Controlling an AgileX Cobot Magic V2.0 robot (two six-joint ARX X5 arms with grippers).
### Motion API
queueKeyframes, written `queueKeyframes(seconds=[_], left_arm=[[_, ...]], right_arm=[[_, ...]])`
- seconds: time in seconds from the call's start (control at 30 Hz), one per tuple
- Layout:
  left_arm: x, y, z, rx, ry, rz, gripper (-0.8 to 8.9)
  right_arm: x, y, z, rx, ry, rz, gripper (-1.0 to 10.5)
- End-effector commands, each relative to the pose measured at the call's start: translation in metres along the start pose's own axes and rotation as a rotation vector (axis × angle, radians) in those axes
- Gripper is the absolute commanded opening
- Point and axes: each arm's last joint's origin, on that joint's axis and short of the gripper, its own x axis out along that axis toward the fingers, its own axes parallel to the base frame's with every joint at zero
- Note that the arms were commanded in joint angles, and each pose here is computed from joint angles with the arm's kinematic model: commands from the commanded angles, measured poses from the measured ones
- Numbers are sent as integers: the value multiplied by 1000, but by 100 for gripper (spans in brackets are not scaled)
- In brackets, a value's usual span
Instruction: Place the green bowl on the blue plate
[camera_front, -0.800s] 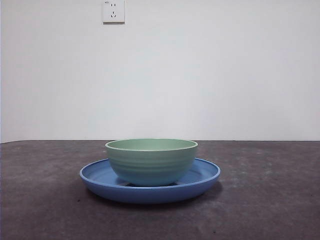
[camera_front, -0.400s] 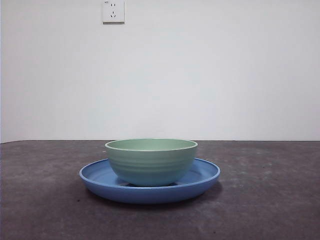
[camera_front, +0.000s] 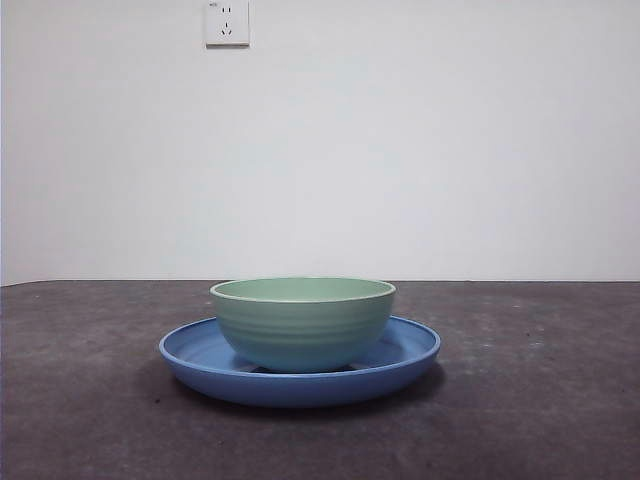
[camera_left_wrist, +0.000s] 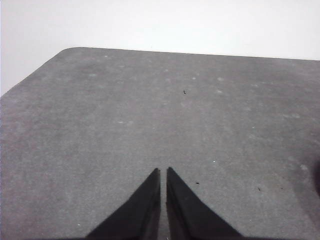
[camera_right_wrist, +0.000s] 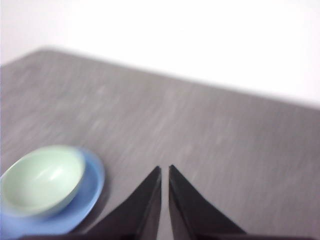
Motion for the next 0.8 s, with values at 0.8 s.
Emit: queueKeyframes(seconds=[0.8], left_arm=[[2,1,-7,-10,25,5,19]], right_arm=[[64,-28,-162,45,-107,-376,23]])
